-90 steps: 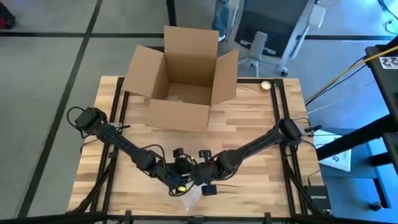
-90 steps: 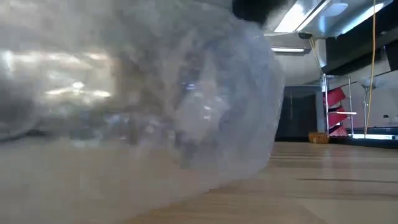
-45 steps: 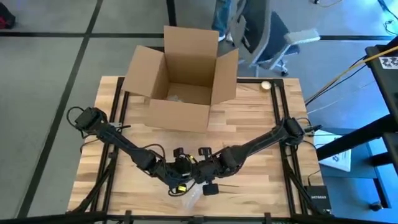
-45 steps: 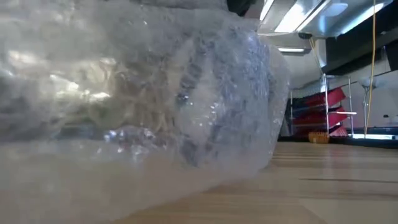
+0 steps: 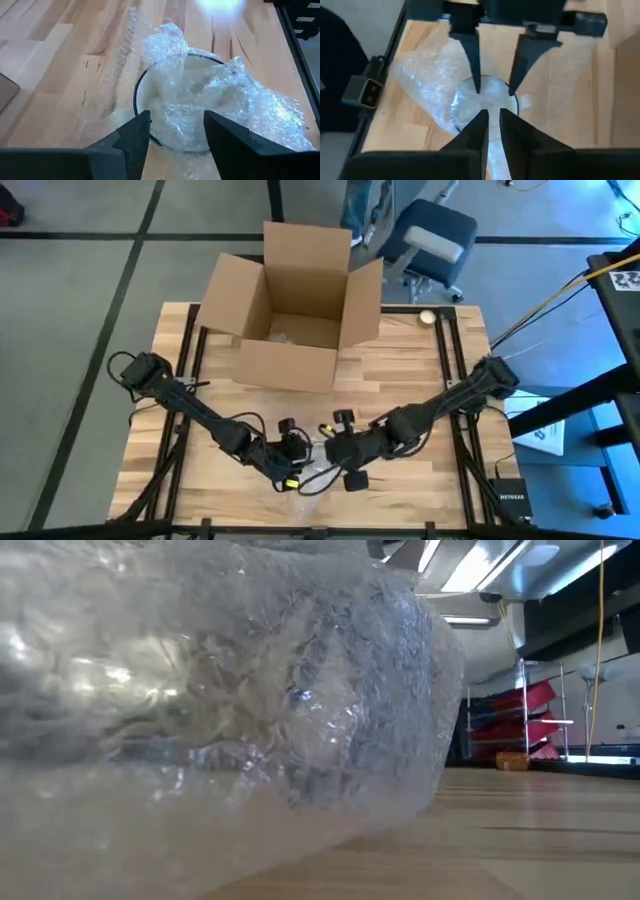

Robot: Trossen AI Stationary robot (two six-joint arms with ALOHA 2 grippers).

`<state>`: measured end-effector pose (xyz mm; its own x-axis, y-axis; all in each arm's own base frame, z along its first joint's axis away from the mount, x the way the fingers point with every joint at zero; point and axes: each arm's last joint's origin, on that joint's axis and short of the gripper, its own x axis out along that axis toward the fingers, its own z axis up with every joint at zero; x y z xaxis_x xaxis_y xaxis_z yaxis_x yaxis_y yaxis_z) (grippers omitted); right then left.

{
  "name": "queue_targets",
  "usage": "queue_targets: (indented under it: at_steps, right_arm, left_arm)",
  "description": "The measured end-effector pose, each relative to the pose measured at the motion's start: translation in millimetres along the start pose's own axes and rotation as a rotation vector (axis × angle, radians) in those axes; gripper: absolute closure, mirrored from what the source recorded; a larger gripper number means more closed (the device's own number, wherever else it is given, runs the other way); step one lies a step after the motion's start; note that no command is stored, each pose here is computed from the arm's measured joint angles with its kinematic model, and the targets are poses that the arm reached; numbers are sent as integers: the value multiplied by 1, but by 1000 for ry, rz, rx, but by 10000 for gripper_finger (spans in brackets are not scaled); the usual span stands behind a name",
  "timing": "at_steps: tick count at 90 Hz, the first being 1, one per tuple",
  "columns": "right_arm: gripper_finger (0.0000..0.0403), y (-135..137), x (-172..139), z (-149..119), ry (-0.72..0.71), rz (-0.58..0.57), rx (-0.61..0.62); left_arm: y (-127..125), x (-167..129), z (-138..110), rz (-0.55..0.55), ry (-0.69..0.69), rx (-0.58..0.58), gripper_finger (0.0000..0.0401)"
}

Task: Wrap mug
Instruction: Wrap the white mug with transparent bubble wrap

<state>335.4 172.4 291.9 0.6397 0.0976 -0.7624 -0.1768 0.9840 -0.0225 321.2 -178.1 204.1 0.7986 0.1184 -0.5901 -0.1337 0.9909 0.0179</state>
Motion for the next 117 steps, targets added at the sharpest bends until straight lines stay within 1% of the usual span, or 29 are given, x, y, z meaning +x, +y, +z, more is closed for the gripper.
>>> queue_targets:
  at_steps: [10,19,25,35,52,59,66,74,83,91,100,110,117]
  right_arm:
    - [370,-6,0,-26,-147,30,82]
    - [370,-9,13,-48,-215,53,168]
    - [370,-9,18,-53,-257,70,196]
    - [370,-8,15,-48,-299,104,206]
    - [370,-7,16,-47,-297,98,201]
    - [370,-6,26,-49,-276,88,197]
    - [370,-3,42,-55,-238,76,190]
    - [370,-2,55,-58,-209,64,205]
    - [370,-2,65,-56,-182,49,209]
    - [370,-4,71,-48,-174,34,214]
    - [370,-7,81,-47,-103,19,207]
    - [370,-10,93,-49,-46,9,203]
    - [370,-9,96,-47,-47,9,199]
  left_arm:
    - [0,0,0,0,0,0,231]
    - [0,0,0,0,-1,-1,231]
    - [0,0,0,-1,-1,-3,231]
    - [0,0,0,-1,-2,-2,231]
    - [0,0,1,-4,-8,-9,231]
    - [0,0,1,-4,-8,-10,231]
    - [0,0,1,-5,-9,-10,231]
    - [0,1,1,-3,-9,-16,231]
    - [1,1,2,-2,-10,-27,231]
    - [1,1,2,-1,-10,-33,231]
    - [1,1,3,-3,-14,-36,231]
    - [3,-6,8,-12,-27,-46,231]
    - [5,-14,14,-25,-47,-57,231]
